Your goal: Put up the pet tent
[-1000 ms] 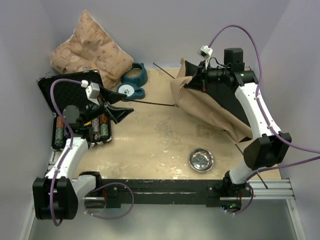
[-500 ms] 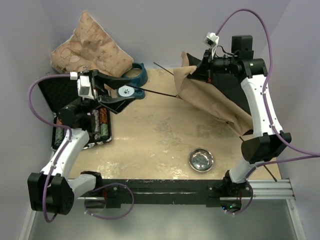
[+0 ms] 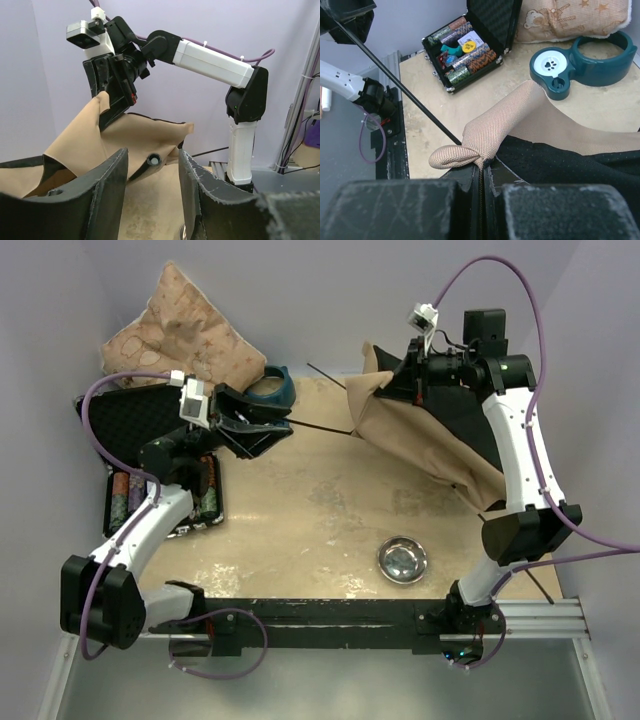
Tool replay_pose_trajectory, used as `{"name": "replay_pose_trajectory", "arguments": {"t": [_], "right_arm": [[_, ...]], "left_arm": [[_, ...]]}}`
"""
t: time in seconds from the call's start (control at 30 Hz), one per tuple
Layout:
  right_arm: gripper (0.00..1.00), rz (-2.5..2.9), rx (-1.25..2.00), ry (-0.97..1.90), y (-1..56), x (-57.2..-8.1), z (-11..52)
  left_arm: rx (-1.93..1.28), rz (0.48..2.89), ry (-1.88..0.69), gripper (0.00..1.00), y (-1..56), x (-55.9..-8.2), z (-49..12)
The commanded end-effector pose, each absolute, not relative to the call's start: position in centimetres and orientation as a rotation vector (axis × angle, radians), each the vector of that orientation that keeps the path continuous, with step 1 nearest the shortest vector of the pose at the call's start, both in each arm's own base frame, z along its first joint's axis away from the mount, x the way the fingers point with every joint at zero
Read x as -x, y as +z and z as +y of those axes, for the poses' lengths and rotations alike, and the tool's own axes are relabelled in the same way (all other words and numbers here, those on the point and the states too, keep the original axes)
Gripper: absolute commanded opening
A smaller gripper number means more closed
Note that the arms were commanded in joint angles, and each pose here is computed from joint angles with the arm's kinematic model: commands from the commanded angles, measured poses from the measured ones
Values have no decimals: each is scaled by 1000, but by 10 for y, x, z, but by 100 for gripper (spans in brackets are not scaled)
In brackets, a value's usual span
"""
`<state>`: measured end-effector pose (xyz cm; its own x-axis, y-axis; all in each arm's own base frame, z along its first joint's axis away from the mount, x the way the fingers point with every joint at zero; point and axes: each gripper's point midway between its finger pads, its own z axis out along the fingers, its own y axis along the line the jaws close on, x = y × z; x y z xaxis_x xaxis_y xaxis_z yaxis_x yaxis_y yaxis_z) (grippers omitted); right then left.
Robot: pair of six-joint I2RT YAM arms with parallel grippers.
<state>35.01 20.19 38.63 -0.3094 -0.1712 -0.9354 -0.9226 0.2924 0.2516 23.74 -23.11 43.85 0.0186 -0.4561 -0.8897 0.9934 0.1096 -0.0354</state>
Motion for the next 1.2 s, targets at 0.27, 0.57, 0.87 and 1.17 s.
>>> {"name": "replay_pose_trajectory", "arguments": {"t": [0.27,0.57,0.87,1.17], "right_arm": [[0,1590,1023,1120,417,-334,205],[0,1593,1032,1062,416,-339,212],[0,1584,1169,996,402,-325,240],[0,1559,1170,1059,408,-313,250]], "left_arm": [[-815,650,-1283,32,472,-206,-224],[-889,764,-1442,0,471,-206,-260],[-1056,1320,-1392,0,385,-249,-329],[-1239,1636,-1434,0,303,-248,-361]]}}
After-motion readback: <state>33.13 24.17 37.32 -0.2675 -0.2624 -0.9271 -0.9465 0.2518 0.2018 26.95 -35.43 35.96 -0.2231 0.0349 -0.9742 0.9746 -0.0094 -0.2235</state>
